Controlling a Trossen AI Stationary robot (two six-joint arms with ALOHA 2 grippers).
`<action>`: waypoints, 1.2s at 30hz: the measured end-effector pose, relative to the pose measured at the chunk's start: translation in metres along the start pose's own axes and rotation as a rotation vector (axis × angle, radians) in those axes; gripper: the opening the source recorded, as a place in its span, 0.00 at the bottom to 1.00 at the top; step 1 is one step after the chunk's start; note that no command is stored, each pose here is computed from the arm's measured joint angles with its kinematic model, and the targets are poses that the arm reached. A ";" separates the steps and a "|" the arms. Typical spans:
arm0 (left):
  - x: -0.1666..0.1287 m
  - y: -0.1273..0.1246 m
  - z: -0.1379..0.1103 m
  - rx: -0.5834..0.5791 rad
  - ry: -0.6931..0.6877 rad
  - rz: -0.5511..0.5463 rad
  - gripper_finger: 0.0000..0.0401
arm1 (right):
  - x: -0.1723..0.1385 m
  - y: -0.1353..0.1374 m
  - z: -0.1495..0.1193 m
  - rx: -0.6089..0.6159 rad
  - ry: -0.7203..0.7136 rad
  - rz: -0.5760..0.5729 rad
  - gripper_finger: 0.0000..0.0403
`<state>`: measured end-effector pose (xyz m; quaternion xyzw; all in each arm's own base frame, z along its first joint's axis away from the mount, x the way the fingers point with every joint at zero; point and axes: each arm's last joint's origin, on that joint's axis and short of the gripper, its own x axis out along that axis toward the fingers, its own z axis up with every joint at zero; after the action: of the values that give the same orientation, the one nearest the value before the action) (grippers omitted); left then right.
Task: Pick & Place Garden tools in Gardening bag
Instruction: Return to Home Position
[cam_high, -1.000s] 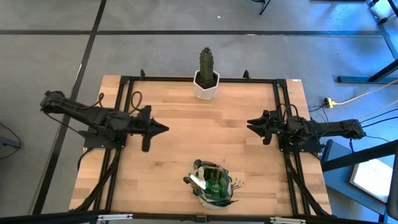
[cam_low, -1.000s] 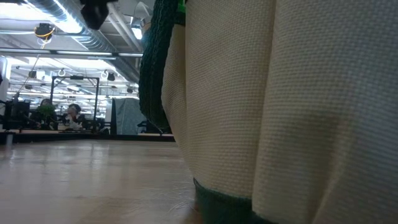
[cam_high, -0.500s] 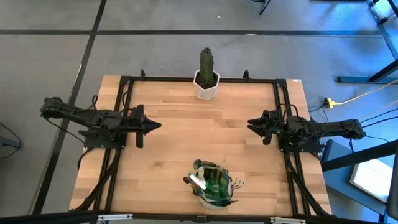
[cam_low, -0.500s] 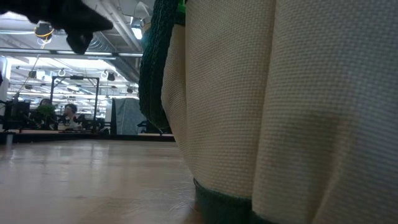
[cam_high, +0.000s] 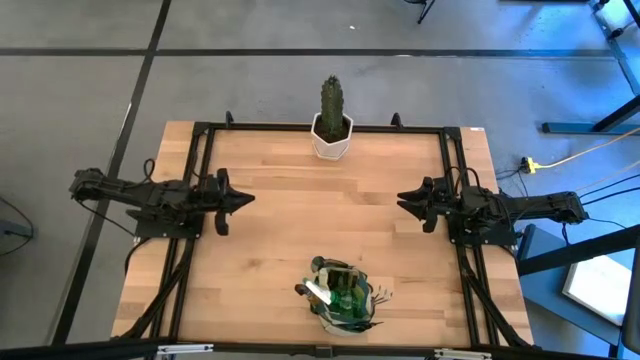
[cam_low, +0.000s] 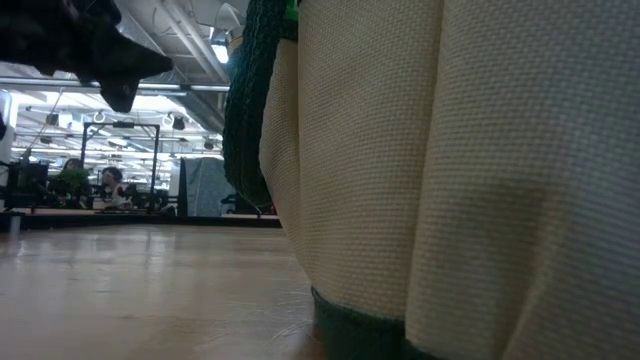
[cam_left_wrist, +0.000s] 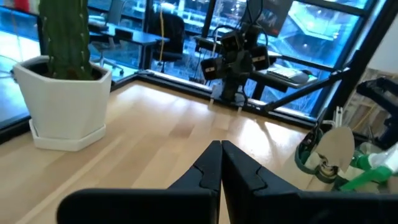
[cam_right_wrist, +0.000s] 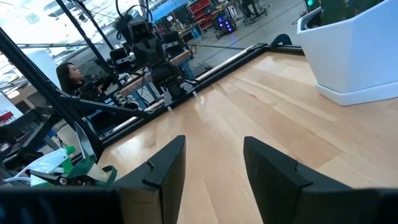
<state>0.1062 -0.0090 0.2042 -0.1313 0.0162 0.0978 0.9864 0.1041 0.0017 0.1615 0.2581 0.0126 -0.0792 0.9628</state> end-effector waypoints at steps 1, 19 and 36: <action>-0.001 0.001 -0.002 0.007 -0.005 -0.008 0.00 | 0.000 0.000 0.000 0.000 0.000 0.000 0.41; -0.005 0.019 -0.031 -0.001 -0.085 -0.047 0.00 | 0.000 0.000 0.000 0.000 0.000 0.000 0.41; -0.005 0.019 -0.031 0.106 -0.091 -0.034 0.00 | 0.000 0.000 0.000 0.000 0.000 0.000 0.41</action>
<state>0.0977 0.0003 0.1698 -0.0746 -0.0258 0.0860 0.9932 0.1041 0.0017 0.1615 0.2581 0.0125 -0.0792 0.9628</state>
